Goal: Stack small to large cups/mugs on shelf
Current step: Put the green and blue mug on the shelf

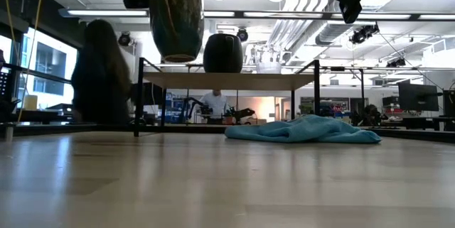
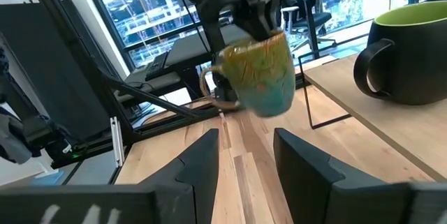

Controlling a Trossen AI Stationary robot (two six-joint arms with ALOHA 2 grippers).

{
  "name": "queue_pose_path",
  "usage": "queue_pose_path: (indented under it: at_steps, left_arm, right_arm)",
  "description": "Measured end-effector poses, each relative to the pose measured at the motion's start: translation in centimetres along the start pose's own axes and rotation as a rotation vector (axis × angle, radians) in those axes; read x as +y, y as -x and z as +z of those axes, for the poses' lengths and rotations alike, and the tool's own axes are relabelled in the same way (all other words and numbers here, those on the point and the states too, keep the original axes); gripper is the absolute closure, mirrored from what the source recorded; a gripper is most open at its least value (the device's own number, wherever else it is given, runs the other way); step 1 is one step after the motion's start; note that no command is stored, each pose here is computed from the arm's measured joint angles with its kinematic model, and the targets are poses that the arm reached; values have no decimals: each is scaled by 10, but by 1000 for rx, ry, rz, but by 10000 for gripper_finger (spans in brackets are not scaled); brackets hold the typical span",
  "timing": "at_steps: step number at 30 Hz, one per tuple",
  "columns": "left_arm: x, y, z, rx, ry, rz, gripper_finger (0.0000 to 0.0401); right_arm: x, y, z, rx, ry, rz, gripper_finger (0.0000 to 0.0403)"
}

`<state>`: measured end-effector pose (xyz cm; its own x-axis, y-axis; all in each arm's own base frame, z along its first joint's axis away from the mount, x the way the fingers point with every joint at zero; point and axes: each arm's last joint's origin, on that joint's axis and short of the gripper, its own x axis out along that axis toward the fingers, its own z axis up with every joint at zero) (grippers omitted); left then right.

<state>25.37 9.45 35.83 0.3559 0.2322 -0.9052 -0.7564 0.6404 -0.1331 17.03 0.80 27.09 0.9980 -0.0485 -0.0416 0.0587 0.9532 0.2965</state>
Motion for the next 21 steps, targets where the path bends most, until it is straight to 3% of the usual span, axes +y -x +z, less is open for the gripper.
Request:
queue_pose_path:
  at_steps: [11,21]
  left_arm:
    - [28,31,21,-58,-6,14,384]
    - [49,31,36,-31,-36,46,384]
  right_arm:
    - [0,0,0,4,1,-2,275]
    - [0,0,0,4,-7,-2,275]
